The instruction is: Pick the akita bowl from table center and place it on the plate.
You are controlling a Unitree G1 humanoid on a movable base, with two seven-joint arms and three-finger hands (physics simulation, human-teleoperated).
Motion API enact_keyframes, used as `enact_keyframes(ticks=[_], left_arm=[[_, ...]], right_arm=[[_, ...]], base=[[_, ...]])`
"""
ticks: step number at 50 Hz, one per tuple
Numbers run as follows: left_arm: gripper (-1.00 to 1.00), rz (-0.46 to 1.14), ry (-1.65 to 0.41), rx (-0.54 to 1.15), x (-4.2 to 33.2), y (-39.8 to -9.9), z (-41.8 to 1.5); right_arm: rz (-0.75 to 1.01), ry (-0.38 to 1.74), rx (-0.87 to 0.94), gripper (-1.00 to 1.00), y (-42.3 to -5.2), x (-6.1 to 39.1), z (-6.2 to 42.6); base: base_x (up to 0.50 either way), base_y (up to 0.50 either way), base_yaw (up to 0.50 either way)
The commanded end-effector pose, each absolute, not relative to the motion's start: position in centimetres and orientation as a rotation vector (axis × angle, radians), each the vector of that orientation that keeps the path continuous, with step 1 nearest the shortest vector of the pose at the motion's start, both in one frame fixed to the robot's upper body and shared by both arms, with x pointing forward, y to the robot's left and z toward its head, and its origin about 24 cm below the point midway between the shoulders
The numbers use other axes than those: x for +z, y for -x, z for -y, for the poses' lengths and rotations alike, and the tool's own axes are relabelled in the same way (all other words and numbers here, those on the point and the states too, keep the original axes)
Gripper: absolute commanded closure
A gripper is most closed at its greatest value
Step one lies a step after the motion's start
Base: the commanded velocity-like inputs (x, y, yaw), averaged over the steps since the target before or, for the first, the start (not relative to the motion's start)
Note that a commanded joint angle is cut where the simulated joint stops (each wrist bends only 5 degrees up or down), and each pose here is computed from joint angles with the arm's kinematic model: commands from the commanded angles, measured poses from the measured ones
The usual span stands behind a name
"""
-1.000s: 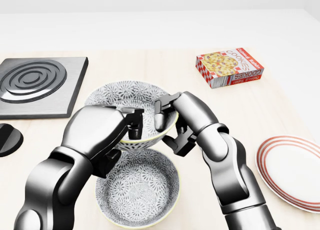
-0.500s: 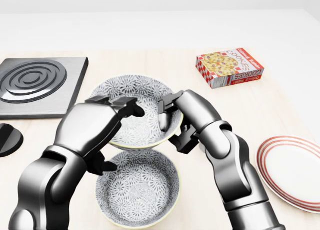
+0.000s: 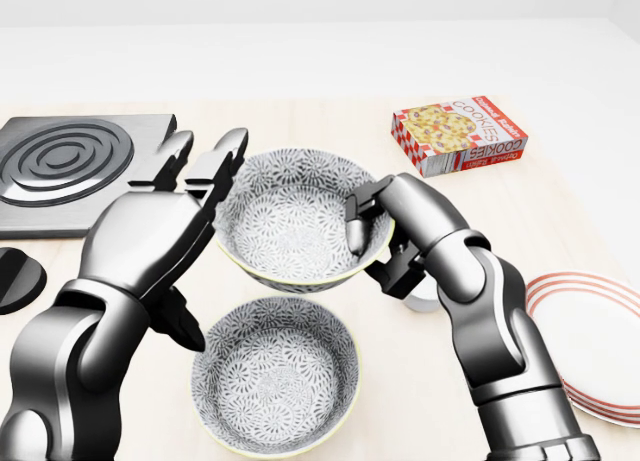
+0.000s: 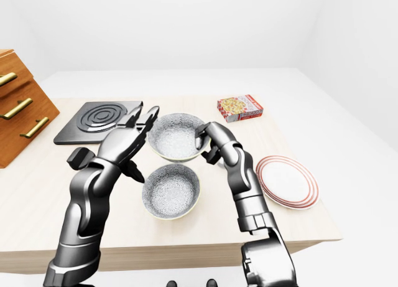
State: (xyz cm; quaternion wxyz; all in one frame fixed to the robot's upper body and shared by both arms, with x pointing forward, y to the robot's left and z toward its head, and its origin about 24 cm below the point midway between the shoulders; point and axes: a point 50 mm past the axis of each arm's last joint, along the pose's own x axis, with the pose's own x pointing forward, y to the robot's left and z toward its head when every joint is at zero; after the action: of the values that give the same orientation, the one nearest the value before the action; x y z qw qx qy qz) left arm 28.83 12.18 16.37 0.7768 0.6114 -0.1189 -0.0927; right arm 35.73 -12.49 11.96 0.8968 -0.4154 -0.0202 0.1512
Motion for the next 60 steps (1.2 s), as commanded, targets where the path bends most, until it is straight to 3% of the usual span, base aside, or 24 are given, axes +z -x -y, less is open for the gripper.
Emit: enact_keyframes(ticks=[1,11,30,60], left_arm=[[-1.0,0.255,-1.31,-0.138,17.3,-29.1,-13.5],[-1.0,0.225,-1.281,-0.095,17.2,-29.4,-14.8],[-1.0,0.106,-1.124,-0.053,13.3,-30.9,-17.4],[-1.0,0.108,-1.112,-0.073,12.9,-30.7,-16.8]], right_arm=[[0.026,0.817,0.221,1.0,-36.3,12.4,15.3],[-0.001,0.834,0.118,1.0,-35.7,13.2,20.0],[-0.099,0.813,-0.084,1.0,-30.6,11.9,28.7],[-0.254,0.792,-0.313,1.0,-26.7,8.5,35.4]], base=[[0.0,0.0,0.0],[0.0,0.0,0.0],[0.0,0.0,0.0],[0.0,0.0,0.0]])
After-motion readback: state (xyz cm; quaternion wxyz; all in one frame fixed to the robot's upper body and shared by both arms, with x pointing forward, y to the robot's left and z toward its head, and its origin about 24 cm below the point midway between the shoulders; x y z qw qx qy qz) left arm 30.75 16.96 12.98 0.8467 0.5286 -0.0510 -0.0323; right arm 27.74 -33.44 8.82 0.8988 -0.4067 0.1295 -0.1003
